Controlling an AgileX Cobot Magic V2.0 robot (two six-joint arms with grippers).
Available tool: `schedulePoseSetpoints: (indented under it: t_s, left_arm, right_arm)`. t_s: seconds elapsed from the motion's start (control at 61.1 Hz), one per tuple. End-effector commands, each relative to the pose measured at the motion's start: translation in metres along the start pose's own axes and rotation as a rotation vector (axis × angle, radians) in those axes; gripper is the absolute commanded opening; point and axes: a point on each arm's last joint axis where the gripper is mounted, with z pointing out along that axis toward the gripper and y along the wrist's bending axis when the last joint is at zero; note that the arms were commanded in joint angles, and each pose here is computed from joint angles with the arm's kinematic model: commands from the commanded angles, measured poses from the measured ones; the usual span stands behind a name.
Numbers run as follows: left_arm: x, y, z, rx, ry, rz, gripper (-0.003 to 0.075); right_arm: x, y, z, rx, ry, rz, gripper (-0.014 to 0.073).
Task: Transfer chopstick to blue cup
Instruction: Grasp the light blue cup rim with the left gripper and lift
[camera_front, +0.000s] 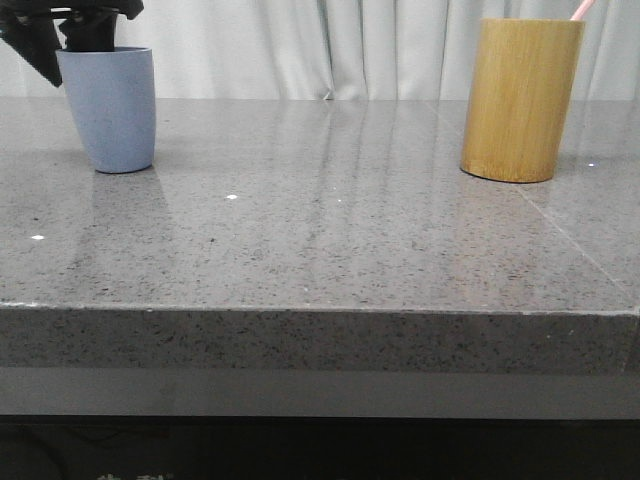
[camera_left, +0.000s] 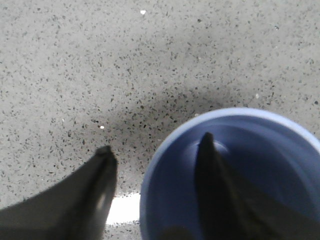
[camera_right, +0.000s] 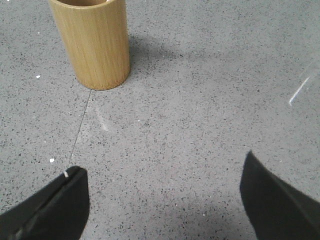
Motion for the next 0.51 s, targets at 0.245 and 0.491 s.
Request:
schedulePoseSetpoints:
  t_s: [0.245,0.491]
  left_arm:
    - [-0.015,-0.003,-0.041,0.007,-0.154,-0.002,-0.0015]
    - [-0.029,-0.046,-0.071,0.063,-0.231,0.103,-0.0019]
  right_arm:
    - [-0.014,0.001,-0.007,-0.003,-0.088,-0.007,0.0622]
    - [-0.014,0.001,-0.007,-0.003,-0.088,-0.007,0.0622]
